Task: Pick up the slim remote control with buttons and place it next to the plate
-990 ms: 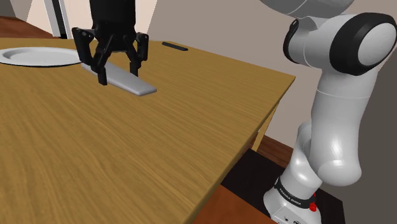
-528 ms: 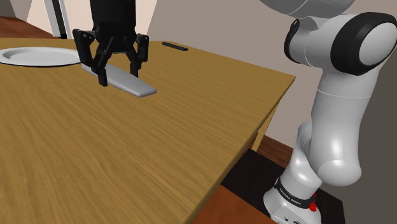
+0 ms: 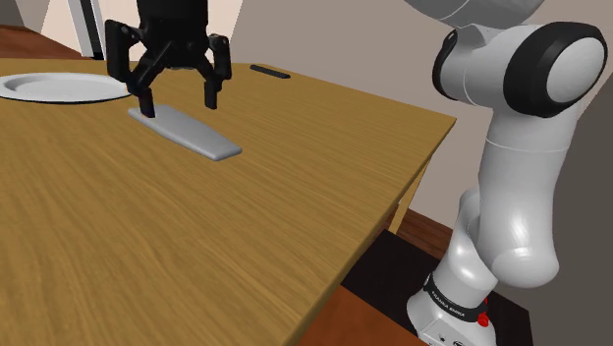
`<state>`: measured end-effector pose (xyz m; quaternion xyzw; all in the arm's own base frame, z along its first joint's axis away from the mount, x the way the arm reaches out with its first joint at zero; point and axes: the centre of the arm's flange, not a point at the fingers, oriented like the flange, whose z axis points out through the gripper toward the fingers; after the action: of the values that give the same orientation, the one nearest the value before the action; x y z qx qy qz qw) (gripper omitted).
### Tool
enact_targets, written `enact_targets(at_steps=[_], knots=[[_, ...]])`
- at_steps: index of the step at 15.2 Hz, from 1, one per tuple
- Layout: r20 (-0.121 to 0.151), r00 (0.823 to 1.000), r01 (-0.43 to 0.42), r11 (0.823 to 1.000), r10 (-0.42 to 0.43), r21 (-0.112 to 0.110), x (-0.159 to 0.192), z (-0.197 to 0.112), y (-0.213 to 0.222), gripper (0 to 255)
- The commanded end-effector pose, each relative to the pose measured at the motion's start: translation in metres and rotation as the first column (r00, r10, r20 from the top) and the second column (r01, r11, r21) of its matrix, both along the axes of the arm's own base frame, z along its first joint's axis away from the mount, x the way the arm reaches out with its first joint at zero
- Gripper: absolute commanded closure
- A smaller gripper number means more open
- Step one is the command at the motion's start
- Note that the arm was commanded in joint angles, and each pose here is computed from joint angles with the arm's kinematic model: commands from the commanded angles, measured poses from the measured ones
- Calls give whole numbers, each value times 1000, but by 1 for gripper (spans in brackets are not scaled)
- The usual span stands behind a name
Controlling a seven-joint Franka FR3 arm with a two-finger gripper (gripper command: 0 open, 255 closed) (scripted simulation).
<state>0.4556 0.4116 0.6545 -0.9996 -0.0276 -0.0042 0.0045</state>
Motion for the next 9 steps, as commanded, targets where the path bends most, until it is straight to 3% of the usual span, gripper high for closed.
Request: enact_targets(at_steps=[1, 9], knots=[[-1, 1000, 0, 1000, 0, -1, -1, 23, -2, 0], [-1, 1000, 0, 1000, 0, -1, -1, 33, -2, 0]])
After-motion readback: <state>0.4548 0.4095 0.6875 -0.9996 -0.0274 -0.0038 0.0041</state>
